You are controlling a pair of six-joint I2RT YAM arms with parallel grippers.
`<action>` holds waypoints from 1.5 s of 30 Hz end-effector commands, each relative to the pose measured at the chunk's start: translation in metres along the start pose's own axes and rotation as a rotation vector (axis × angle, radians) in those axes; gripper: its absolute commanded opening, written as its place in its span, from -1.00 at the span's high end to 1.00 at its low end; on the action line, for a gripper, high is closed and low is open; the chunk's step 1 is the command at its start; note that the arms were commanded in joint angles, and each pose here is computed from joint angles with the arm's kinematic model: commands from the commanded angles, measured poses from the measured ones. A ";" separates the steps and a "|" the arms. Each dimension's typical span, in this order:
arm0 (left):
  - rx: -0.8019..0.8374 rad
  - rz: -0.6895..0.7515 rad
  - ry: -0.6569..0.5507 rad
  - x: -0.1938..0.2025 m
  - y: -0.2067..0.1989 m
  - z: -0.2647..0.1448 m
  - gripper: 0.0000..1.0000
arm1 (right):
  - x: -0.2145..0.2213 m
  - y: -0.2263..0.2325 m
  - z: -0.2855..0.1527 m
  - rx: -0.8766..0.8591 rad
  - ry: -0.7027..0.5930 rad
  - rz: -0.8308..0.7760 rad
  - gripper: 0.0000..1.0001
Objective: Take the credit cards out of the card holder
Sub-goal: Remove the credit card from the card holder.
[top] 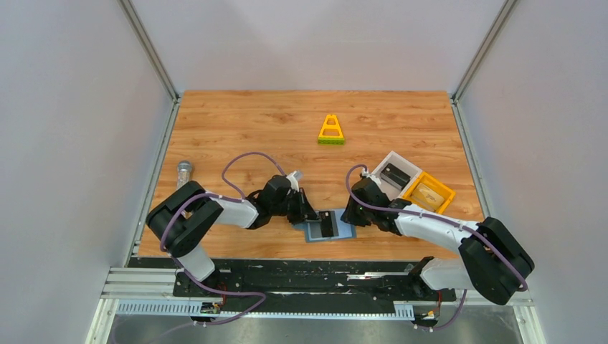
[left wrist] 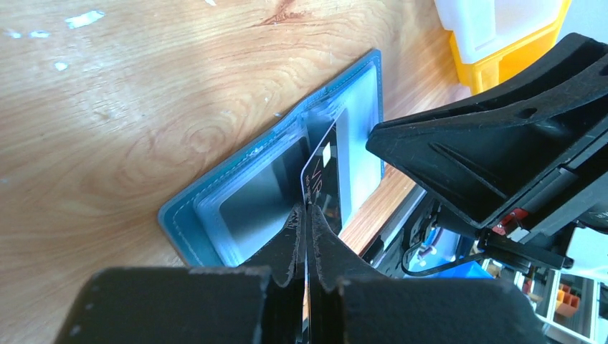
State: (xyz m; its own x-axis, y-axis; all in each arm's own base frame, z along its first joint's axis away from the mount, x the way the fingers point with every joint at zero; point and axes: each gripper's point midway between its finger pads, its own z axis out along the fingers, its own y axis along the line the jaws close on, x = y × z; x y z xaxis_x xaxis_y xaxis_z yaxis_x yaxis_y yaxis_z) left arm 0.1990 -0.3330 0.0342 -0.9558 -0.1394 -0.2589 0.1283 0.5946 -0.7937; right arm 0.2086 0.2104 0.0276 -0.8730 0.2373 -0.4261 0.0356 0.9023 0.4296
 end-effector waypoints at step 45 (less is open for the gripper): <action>0.032 0.069 -0.113 -0.017 -0.026 -0.042 1.00 | 0.008 0.071 -0.016 -0.329 0.037 -0.095 -0.20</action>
State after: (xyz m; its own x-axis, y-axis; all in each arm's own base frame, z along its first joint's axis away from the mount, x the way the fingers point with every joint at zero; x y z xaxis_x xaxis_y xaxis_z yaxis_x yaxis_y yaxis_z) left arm 0.1959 -0.3108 0.0710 -0.9218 -0.1674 -0.3496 0.1848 0.6030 -0.7761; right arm 0.1916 0.2599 0.0645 -0.8911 0.1226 -0.4369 -0.1841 0.7823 0.5950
